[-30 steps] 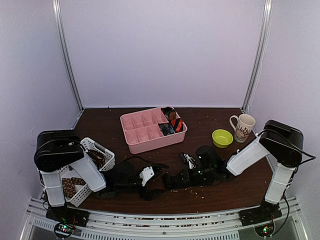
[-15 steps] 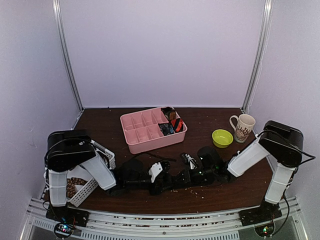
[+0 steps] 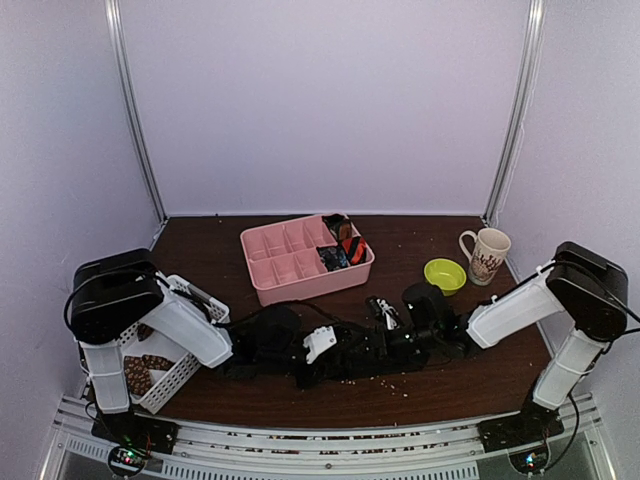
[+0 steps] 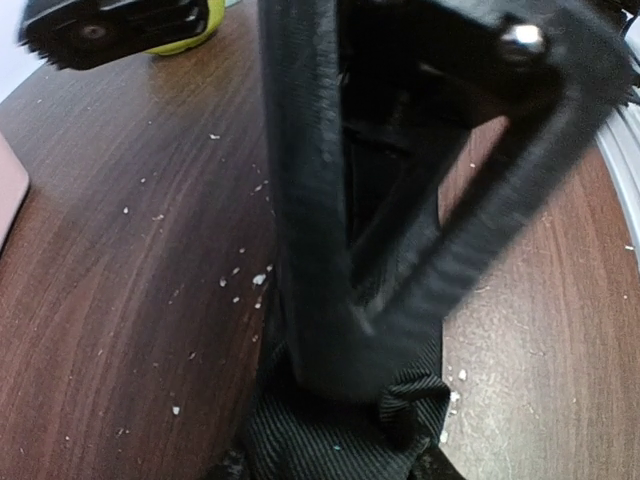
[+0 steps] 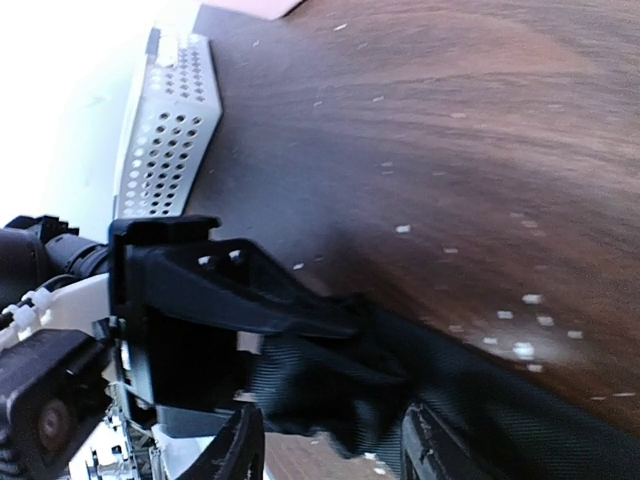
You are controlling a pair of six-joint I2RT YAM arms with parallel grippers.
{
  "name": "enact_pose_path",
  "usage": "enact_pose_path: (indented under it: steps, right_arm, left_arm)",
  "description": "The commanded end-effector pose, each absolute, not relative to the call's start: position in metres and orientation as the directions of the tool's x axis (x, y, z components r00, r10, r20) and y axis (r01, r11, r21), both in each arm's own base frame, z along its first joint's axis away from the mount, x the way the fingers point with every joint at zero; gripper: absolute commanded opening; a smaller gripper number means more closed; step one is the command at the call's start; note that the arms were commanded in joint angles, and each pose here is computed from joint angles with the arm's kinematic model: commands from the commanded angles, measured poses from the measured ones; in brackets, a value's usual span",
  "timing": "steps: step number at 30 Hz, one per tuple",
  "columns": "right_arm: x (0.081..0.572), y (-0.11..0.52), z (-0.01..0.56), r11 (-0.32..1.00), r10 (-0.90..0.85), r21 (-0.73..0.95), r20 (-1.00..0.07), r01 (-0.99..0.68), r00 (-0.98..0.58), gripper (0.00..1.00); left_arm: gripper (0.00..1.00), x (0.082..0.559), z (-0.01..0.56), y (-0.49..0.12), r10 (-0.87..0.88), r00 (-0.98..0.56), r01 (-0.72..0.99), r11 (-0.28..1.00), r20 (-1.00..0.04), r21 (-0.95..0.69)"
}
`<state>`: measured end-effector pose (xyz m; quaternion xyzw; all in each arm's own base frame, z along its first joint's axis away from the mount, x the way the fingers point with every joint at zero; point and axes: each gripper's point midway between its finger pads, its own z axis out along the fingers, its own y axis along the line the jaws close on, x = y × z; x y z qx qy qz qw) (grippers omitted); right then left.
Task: Roll the ties
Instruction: Roll the tie at the center of the board.
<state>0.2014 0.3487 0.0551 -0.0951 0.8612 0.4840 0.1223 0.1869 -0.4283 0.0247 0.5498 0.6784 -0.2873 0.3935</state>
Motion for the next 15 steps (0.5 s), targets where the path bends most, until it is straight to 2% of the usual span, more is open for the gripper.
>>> enact_pose_path:
  steps: [1,8,11,13,14,15]
  right_arm:
    - [0.189,0.37,0.067,0.477,-0.096,0.828,-0.285,-0.295,-0.954,0.46]
    - [0.191,0.374,0.04,0.552,-0.117,0.788,-0.249,-0.272,-0.961,0.37]
    - [0.191,0.371,0.03,0.581,-0.123,0.77,-0.238,-0.264,-0.963,0.22]
    - [0.191,0.368,0.026,0.593,-0.12,0.763,-0.234,-0.259,-0.965,0.05]
    - [0.191,0.366,0.025,0.596,-0.12,0.761,-0.233,-0.258,-0.965,0.0]
    - [0.19,0.365,0.023,0.599,-0.12,0.759,-0.23,-0.255,-0.966,0.0]
  left_arm:
    - [0.39,0.179,-0.014,-0.407,0.669,-0.125,0.976,0.216,-0.733,0.031]
    - [0.4,0.178,-0.017,-0.41,0.683,-0.126,0.98,0.2,-0.719,0.018]
    - [0.4,0.178,-0.017,-0.409,0.685,-0.124,0.98,0.2,-0.718,0.022]
    - [0.4,0.178,-0.015,-0.41,0.682,-0.122,0.979,0.203,-0.721,0.026]
    - [0.41,0.18,-0.015,-0.409,0.681,-0.121,0.978,0.207,-0.723,0.031]
    - [0.44,0.182,-0.013,-0.409,0.678,-0.122,0.976,0.215,-0.725,0.037]
